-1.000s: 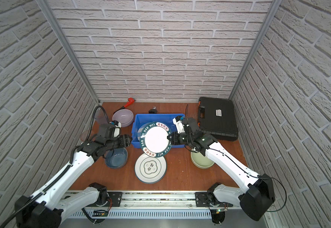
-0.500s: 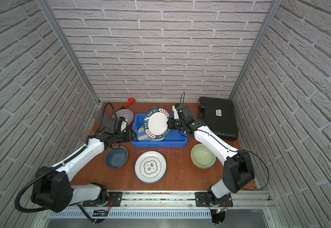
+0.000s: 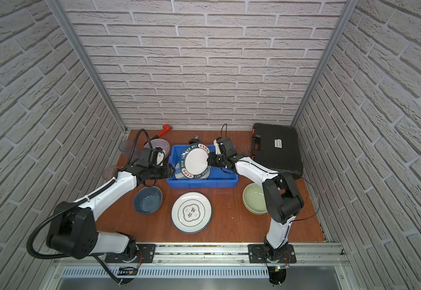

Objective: Place the mixed dishes into the plastic bin
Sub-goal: 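Lower the green-rimmed plate flat into the blue bin with the right gripper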

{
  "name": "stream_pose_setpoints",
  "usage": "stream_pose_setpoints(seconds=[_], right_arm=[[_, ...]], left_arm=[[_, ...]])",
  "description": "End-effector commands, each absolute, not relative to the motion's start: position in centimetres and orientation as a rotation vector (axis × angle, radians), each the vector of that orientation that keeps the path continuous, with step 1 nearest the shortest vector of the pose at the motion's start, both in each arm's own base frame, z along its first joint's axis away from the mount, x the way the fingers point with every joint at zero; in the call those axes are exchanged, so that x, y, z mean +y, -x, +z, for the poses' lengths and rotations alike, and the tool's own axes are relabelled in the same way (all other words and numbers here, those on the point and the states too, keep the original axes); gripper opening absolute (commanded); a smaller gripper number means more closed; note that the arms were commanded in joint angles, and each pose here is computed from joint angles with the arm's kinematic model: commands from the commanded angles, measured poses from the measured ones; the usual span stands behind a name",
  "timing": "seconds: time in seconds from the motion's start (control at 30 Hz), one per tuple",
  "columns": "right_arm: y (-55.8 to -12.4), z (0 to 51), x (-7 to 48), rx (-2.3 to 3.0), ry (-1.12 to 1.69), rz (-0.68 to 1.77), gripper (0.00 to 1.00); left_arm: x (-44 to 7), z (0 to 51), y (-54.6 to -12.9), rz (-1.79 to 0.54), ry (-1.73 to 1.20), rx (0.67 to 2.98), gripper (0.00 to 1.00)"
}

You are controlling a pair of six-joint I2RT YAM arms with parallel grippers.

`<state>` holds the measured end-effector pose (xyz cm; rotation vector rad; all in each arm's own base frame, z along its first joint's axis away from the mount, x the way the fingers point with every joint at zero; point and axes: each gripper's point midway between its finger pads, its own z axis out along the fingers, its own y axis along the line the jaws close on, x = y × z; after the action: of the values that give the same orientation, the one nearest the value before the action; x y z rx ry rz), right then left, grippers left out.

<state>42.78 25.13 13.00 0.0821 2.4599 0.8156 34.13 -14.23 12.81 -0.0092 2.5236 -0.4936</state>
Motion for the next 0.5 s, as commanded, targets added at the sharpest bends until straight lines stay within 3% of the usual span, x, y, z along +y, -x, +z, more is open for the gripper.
stream_pose_setpoints(seconds=[0.0, 0.47], right_arm=[[-44.7, 16.7, 26.8, 2.315, -0.056, 0.934, 0.06], [-44.6, 12.3, 27.9, 2.404, -0.080, 0.977, 0.07]], left_arm=[[-14.5, 13.9, -35.3, -0.512, -0.004, 2.473, 0.59], [-14.8, 13.5, -35.5, -0.530, 0.002, 2.481, 0.58]])
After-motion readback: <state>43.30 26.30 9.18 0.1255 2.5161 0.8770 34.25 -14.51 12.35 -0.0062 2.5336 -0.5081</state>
